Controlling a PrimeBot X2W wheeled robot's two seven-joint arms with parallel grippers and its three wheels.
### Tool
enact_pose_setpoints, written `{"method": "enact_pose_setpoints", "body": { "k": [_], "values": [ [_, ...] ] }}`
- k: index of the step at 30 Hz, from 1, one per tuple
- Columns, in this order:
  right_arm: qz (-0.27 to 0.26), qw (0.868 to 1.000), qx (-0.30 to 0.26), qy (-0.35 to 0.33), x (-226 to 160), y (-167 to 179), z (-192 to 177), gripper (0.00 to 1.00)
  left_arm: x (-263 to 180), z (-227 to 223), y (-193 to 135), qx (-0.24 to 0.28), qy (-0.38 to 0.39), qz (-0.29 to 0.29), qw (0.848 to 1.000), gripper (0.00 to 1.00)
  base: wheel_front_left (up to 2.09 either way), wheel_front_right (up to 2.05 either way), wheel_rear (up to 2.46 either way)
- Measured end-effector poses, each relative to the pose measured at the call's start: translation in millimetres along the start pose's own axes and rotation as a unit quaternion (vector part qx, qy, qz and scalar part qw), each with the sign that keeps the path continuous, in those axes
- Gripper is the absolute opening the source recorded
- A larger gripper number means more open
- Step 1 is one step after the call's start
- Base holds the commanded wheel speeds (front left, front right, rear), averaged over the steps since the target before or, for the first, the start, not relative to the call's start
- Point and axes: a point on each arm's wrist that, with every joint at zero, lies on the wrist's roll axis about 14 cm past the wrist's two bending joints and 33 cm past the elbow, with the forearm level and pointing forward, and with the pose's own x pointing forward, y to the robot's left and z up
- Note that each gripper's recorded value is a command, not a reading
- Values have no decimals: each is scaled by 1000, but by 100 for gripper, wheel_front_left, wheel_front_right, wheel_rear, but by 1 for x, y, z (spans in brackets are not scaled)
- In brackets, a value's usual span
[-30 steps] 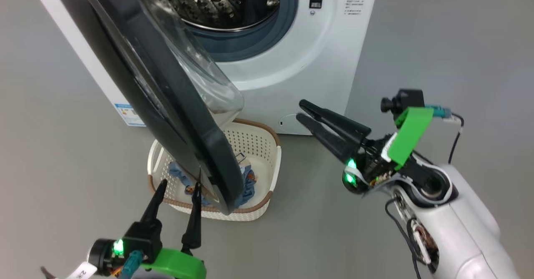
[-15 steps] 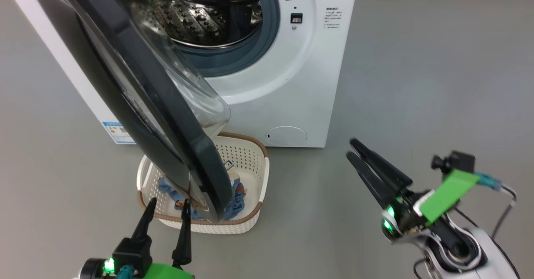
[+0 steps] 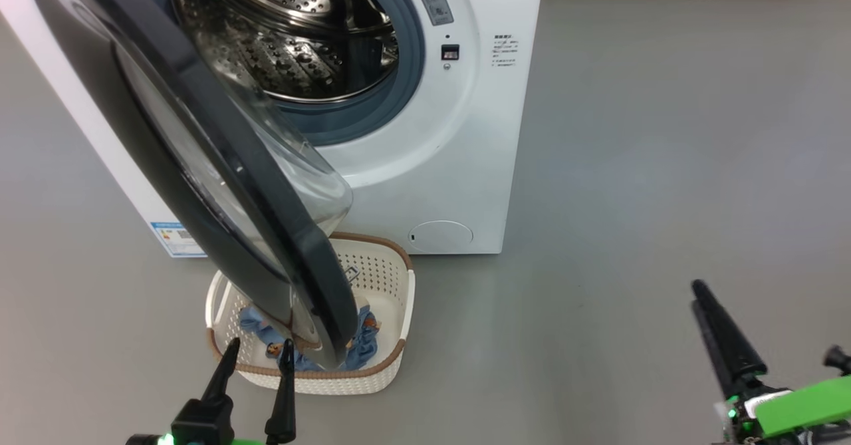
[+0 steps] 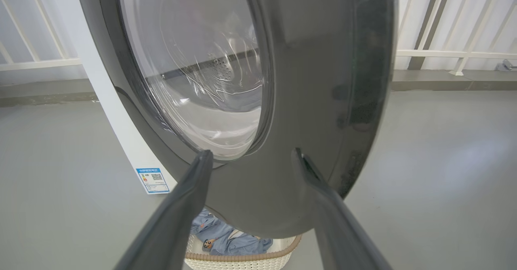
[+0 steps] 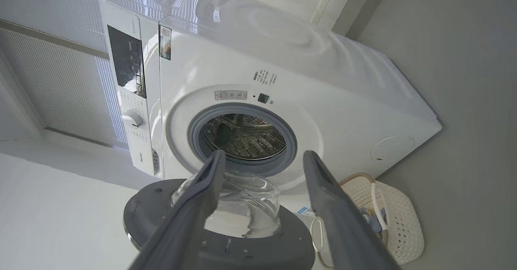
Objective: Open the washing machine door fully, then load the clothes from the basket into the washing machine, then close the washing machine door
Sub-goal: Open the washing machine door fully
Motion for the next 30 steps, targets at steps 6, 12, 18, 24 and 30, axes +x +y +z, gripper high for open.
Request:
{"method": "enact_pose_setpoints", "body": {
  "k": [6,12,18,24,30],
  "values": [
    [-3,989,-124,-79,-17,4,34,100,1,3,-3,1,-4,-6,1000,100,0,0,0],
    [-9,939,-315,-138,-37,4,63,100,-3,2,-4,-1,-3,-9,1000,100,0,0,0],
    [-27,852,-502,-146,-45,7,77,100,-2,4,-2,0,-7,-5,1000,100,0,0,0],
    [-57,818,-562,-111,-57,-14,52,100,-4,6,0,0,-10,-5,1000,100,0,0,0],
    [-70,810,-575,-93,-63,-24,40,100,-4,8,2,0,-13,-2,1000,100,0,0,0]
  ]
}}
